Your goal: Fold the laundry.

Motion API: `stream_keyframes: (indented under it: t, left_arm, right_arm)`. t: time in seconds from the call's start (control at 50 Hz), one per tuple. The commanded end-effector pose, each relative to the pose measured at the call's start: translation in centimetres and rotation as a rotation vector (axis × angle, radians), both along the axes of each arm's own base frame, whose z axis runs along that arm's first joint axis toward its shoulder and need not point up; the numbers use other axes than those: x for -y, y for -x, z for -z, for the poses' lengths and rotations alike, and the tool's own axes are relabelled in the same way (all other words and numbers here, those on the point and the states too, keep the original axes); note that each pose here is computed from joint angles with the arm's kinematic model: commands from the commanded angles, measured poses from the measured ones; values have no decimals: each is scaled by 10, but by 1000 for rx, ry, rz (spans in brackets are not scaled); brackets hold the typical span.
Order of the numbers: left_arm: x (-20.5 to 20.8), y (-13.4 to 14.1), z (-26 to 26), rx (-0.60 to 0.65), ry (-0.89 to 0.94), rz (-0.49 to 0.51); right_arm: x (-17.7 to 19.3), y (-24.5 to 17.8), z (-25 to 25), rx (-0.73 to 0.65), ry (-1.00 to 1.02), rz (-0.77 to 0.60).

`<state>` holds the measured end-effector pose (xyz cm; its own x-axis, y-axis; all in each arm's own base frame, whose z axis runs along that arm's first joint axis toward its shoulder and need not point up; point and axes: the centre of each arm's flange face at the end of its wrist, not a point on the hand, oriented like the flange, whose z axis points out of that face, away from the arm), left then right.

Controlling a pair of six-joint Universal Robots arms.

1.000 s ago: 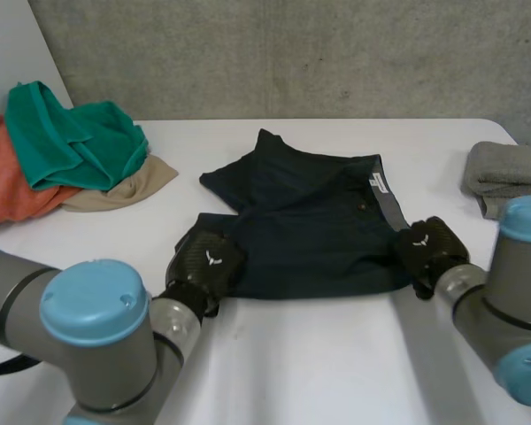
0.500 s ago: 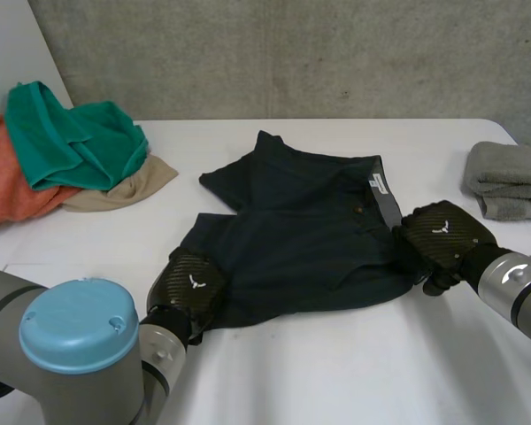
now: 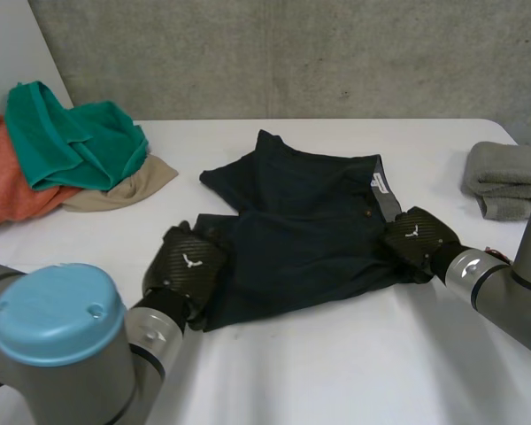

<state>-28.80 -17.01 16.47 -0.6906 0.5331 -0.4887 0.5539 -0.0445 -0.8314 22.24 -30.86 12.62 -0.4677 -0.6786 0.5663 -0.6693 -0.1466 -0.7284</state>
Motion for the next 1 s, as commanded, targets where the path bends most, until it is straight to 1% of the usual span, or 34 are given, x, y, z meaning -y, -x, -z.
stream_keyframes:
  t: [0.02,0.14,0.2,0.32,0.48,0.56,0.64,0.7,0.76,0.84,0.86,0.9,0.92,0.94,0.98,1.0]
  left_arm:
    - [5,-13,-17,-118,-31,-73]
    - [4,-16,-4,-99,-147,-93]
    - [4,-12,5,-81,-202,-76]
    - [5,-1,18,-65,-255,-37]
    - [21,18,34,-37,-245,-17]
    - [30,25,42,0,-216,-2]
    - [34,27,41,33,-183,-2]
    - [33,22,31,54,-147,-38]
    - [24,17,21,72,-127,-53]
    - [-1,7,0,106,-103,-22]
    - [-13,2,-7,136,-104,8]
    - [-26,-3,-11,176,-118,43]
    - [-39,-8,-14,226,-143,80]
    - [-45,-10,-13,252,-163,99]
    - [-54,-16,-12,305,-211,122]
    - [-61,-19,-11,349,-254,140]
  right_arm:
    - [-7,2,-9,61,-10,12]
    - [-17,3,-22,113,-8,32]
    - [-21,2,-25,129,-13,36]
    - [-22,4,-30,141,-17,71]
    - [-22,10,-35,134,-28,107]
    - [-23,13,-36,138,-45,120]
    - [-22,15,-36,139,-57,135]
    - [-26,17,-40,128,-69,151]
    - [-30,18,-47,122,-83,153]
    - [-45,23,-59,66,-136,139]
    - [-54,24,-63,18,-171,109]
    - [-64,25,-65,-34,-211,75]
    - [-70,26,-66,-64,-235,54]
    - [-81,28,-66,-130,-297,8]
    - [-91,32,-66,-204,-351,-41]
    - [-99,35,-67,-269,-394,-101]
